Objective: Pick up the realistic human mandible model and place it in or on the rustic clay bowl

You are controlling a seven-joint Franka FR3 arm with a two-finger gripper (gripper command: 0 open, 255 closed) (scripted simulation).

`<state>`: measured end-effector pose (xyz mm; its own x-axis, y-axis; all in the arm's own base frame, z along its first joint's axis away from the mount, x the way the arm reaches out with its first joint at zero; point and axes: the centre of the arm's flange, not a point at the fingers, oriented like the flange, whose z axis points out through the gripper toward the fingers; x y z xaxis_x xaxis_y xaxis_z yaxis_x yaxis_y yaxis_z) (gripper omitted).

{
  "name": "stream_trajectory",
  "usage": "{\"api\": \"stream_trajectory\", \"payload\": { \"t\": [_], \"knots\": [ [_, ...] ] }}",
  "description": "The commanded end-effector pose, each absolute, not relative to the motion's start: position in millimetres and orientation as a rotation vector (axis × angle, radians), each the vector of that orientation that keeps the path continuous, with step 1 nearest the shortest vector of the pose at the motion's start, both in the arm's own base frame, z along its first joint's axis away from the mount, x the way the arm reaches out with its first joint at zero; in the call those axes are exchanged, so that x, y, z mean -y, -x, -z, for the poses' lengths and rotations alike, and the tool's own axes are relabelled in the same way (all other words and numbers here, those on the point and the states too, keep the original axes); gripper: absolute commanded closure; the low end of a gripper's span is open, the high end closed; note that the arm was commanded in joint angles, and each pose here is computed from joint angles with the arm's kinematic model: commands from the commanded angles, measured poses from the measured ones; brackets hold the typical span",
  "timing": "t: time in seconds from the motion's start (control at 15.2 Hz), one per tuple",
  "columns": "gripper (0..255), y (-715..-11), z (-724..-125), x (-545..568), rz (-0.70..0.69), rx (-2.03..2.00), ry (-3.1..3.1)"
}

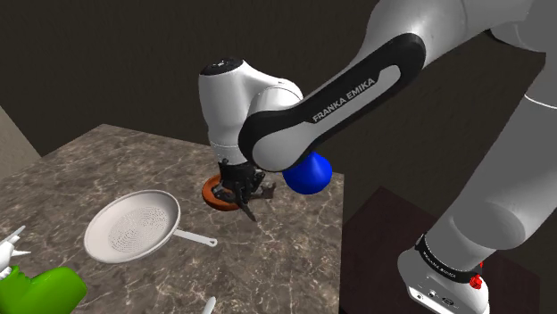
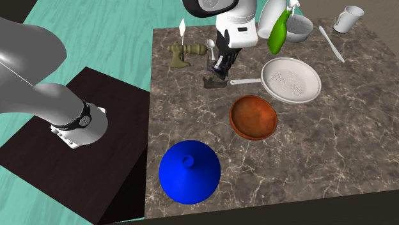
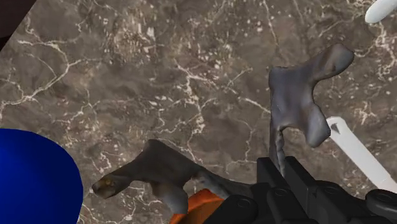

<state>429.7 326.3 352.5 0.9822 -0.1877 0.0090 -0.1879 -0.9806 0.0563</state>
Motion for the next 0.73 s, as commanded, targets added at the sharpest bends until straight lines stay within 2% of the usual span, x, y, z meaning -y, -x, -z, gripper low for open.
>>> {"api": "stream_trajectory", "payload": {
  "t": [0.0,0.66],
  "knots": [
    [255,-457.5,-353.0,-322.3,-0.008,0.289,-3.069],
    [255,-588.8,-344.4,-318.1,-0.008,0.289,-3.069]
  ]
}}
